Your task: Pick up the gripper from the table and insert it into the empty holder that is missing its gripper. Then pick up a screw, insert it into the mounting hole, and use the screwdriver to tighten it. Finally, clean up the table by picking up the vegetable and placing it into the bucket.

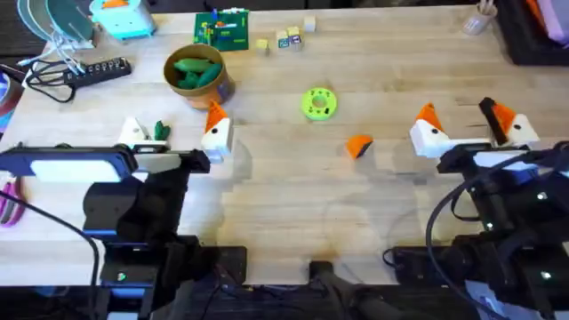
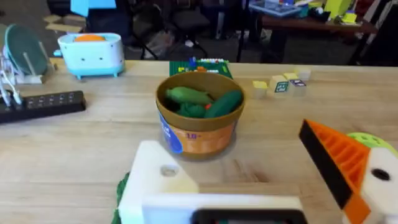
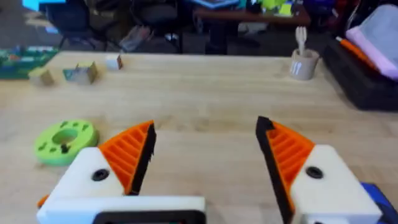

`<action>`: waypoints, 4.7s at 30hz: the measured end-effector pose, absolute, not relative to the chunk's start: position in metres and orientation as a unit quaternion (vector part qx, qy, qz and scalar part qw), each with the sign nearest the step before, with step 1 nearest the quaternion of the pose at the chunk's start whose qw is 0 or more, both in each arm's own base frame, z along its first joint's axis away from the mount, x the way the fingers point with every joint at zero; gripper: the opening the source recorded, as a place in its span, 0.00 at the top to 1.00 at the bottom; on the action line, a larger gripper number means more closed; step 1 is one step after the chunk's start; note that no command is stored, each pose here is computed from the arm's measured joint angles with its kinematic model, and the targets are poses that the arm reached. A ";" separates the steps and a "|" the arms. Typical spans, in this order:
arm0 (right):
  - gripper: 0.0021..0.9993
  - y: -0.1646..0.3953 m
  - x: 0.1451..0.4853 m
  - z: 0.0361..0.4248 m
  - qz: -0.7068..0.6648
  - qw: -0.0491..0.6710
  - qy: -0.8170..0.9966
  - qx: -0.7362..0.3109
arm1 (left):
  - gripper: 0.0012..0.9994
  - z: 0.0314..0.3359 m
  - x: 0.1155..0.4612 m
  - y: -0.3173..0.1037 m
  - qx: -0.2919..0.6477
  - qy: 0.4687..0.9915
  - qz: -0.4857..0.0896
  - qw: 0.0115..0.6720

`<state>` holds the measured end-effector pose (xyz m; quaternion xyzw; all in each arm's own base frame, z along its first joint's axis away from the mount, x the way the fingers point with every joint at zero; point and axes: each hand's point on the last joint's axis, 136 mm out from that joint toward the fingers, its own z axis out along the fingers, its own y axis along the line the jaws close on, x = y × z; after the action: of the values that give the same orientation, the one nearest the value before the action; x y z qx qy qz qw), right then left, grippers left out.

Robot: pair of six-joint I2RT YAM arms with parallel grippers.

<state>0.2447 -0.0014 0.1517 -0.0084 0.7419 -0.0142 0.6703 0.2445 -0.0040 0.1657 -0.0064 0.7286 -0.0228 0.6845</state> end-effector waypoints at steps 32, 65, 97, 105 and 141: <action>0.01 0.006 0.237 0.190 0.003 0.388 0.921 -0.031 | 0.01 0.146 0.236 0.078 -0.258 0.944 0.035 0.204; 0.01 0.006 0.238 0.191 0.003 0.390 0.920 -0.031 | 0.01 0.282 0.255 -0.152 0.125 0.866 -0.202 0.441; 0.01 0.006 0.238 0.191 0.003 0.390 0.920 -0.031 | 0.01 0.255 0.270 -0.209 0.267 0.745 -0.236 0.564; 0.01 0.006 0.238 0.191 0.003 0.391 0.920 -0.031 | 0.01 0.213 0.234 -0.193 0.264 0.710 -0.267 0.595; 0.01 0.006 0.238 0.191 0.003 0.391 0.920 -0.031 | 0.01 0.160 0.177 -0.170 0.271 0.676 -0.308 0.612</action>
<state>0.2383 0.0056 0.1909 -0.0313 0.9200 0.0030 0.3907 0.1765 -0.1697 0.1597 0.2708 0.6765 -0.3076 0.6119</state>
